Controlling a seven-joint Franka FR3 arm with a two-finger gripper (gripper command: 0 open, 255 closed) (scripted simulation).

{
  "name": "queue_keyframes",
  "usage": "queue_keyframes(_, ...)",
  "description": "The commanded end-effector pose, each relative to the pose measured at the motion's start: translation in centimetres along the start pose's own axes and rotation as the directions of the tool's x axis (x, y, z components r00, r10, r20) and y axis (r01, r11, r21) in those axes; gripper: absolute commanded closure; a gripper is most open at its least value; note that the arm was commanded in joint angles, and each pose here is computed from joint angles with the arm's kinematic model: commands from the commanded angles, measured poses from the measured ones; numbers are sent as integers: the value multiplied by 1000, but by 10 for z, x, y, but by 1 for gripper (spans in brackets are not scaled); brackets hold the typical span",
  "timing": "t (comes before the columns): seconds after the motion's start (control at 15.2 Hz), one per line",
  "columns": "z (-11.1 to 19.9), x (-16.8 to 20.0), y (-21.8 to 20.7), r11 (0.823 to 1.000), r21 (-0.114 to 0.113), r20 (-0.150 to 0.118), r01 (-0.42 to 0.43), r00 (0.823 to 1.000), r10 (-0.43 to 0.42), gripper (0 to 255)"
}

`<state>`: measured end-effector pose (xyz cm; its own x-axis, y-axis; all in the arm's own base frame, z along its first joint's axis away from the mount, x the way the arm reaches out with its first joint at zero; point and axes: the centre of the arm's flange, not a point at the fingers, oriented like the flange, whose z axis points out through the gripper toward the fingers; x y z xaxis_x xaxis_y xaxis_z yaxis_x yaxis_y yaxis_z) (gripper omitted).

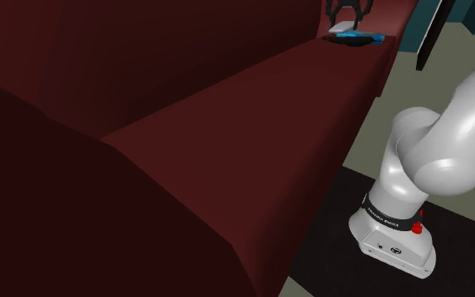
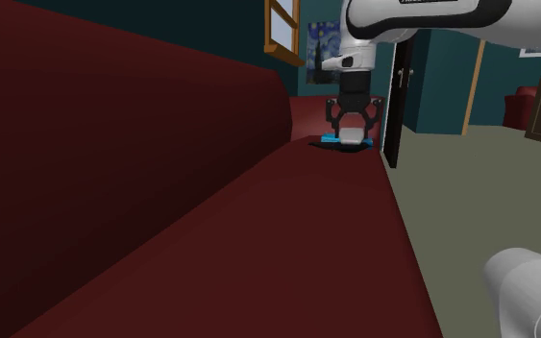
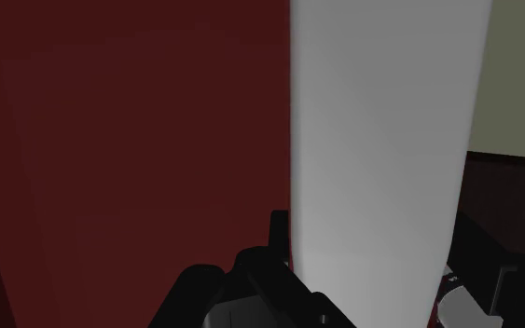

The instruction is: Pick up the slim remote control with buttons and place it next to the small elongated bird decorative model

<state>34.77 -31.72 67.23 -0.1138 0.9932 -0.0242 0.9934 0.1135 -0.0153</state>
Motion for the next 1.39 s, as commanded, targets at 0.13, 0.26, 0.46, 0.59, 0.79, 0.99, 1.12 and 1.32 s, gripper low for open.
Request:
queue_keyframes(0.13, 2, -49, -18, 1000, 0, 1, 2, 1000, -2, 255)
queue_keyframes(0.26, 2, -74, -27, 1000, 0, 1, 2, 1000, -2, 255)
queue_keyframes(0.46, 3, -111, -40, 1000, 0, 1, 2, 1000, -2, 255)
queue_keyframes(0.59, 4, -136, -49, 1000, 0, 1, 2, 1000, -2, 255)
queue_keyframes(0.79, 4, -174, -62, 1000, 0, 1, 2, 1000, -2, 255)
queue_keyframes(0.99, 5, -217, -77, 1000, 0, 1, 2, 1000, -2, 255)
queue_keyframes(1.12, 16, -217, -77, 1000, 0, 1, 2, 1000, -2, 255)
queue_keyframes(1.32, 32, -216, -77, 1000, 0, 1, 2, 1000, -2, 255)
